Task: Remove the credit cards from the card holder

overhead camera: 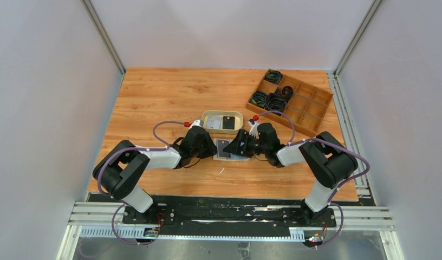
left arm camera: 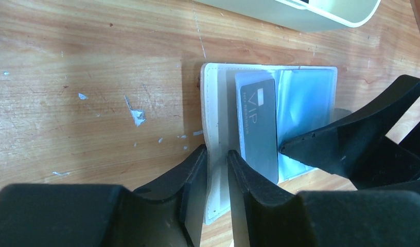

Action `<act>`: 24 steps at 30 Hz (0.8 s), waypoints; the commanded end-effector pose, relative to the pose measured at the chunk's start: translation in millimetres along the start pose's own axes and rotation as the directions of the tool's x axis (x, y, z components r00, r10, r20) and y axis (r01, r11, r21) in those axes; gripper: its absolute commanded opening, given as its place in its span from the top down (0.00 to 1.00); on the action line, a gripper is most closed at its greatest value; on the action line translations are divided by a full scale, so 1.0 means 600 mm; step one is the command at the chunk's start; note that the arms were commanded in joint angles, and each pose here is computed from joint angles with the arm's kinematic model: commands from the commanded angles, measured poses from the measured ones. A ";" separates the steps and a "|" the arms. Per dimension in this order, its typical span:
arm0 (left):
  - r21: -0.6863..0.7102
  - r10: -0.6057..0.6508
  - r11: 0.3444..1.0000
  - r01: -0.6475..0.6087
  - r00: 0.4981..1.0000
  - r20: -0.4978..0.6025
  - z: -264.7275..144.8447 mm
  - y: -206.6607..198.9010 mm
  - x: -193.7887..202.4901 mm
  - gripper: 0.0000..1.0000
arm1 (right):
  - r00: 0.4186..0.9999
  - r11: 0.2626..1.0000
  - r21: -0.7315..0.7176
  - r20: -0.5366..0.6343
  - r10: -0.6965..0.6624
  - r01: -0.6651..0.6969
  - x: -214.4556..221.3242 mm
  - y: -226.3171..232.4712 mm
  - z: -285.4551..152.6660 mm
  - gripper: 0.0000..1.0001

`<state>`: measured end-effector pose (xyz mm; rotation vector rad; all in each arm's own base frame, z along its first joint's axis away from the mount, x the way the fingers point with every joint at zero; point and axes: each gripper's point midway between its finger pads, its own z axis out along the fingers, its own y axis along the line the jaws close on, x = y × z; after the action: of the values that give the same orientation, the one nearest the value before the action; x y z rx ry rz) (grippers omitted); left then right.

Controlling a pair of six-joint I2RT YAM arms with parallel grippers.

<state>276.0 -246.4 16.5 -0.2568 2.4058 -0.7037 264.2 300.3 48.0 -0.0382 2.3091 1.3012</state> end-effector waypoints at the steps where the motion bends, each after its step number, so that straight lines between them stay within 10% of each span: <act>1: -0.293 0.034 0.952 -0.086 0.984 -0.177 -0.023 0.151 0.090 0.66 | 0.997 0.969 0.245 -0.066 0.047 -0.029 0.056 -0.113 -0.014 0.25; 16: -0.323 0.013 0.944 -0.066 0.986 -0.165 -0.028 0.172 0.087 0.73 | 0.996 0.972 0.235 -0.075 0.043 -0.025 0.054 -0.110 -0.011 0.25; 24: -0.280 -0.009 0.959 -0.044 0.983 -0.184 -0.017 0.162 0.099 0.92 | 0.996 0.972 0.235 -0.075 0.043 -0.024 0.054 -0.110 -0.011 0.25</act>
<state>280.3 -239.1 14.2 -0.2900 2.3883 -0.7163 264.1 301.1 48.1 -0.0541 2.3063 1.3044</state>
